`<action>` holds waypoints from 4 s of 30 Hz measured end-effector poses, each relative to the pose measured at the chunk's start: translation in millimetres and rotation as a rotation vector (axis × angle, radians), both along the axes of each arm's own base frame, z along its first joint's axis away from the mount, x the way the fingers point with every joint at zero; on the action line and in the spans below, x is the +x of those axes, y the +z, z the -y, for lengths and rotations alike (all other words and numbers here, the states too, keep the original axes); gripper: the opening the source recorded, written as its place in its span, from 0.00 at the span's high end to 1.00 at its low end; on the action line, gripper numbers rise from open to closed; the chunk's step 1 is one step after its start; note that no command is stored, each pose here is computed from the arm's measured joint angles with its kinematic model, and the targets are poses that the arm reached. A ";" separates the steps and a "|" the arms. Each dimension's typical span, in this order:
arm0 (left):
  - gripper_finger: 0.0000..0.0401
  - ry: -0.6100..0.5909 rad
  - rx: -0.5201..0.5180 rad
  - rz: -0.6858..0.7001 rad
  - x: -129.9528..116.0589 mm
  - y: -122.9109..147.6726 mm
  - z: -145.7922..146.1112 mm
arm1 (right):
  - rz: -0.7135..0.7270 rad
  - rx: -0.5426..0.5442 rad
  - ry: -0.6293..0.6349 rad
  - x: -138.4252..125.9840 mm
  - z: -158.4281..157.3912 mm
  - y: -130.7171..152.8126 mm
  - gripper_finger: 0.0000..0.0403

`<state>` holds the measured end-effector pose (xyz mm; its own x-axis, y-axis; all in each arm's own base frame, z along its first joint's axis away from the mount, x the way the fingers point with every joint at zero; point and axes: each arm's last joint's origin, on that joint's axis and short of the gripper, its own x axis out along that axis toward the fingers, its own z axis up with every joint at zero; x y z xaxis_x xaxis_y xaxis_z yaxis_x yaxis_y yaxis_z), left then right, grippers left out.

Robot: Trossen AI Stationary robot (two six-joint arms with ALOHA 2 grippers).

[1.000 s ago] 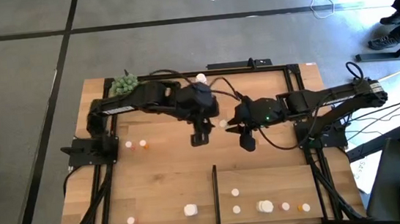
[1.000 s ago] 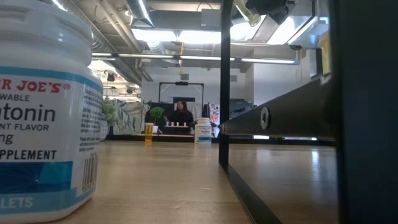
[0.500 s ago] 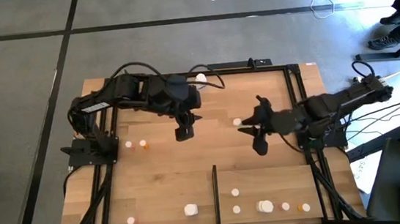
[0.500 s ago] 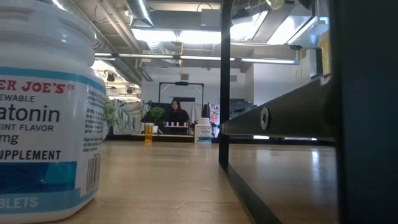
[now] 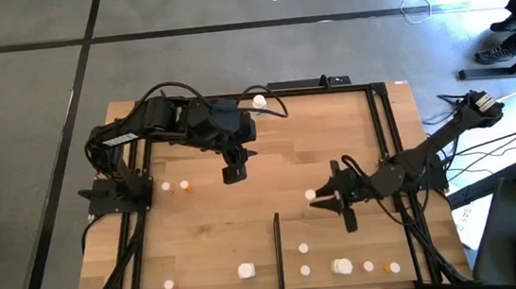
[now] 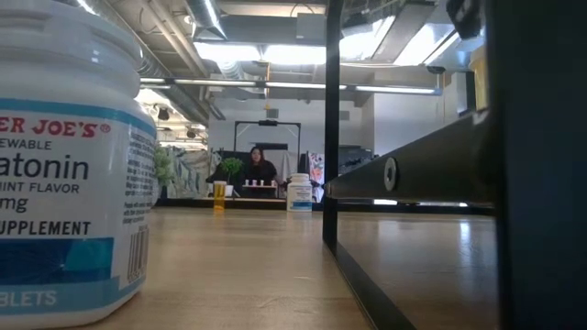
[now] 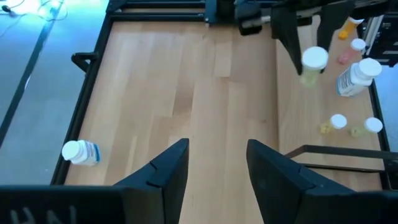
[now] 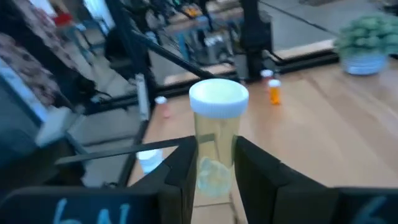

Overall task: Pick and place medicine bottles onto shelf by color
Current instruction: Put the yellow pill bottle on the shelf aligned with the other yellow pill bottles

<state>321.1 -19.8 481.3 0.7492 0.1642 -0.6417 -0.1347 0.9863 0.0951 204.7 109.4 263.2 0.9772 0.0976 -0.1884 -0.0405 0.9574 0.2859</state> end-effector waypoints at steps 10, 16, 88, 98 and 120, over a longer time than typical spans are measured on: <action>0.61 0.005 -0.004 0.001 0.0 0.0 -0.4 | 0.017 -0.093 0.177 -15.7 4.2 -51.8 0.76; 0.61 0.005 -0.005 0.001 0.0 0.0 -0.4 | 0.027 -0.183 0.191 -11.2 13.6 -53.7 0.76; 0.61 0.080 -0.007 0.002 0.9 -0.1 -24.9 | 0.160 -0.222 1.017 96.4 78.2 -156.2 0.76; 0.61 0.080 -0.007 0.005 1.1 0.2 -24.9 | 0.180 -0.254 1.022 96.3 78.2 -156.5 0.76; 0.61 0.098 -0.008 0.015 1.5 0.9 -30.6 | 0.230 -0.294 1.050 96.4 85.2 -155.8 0.76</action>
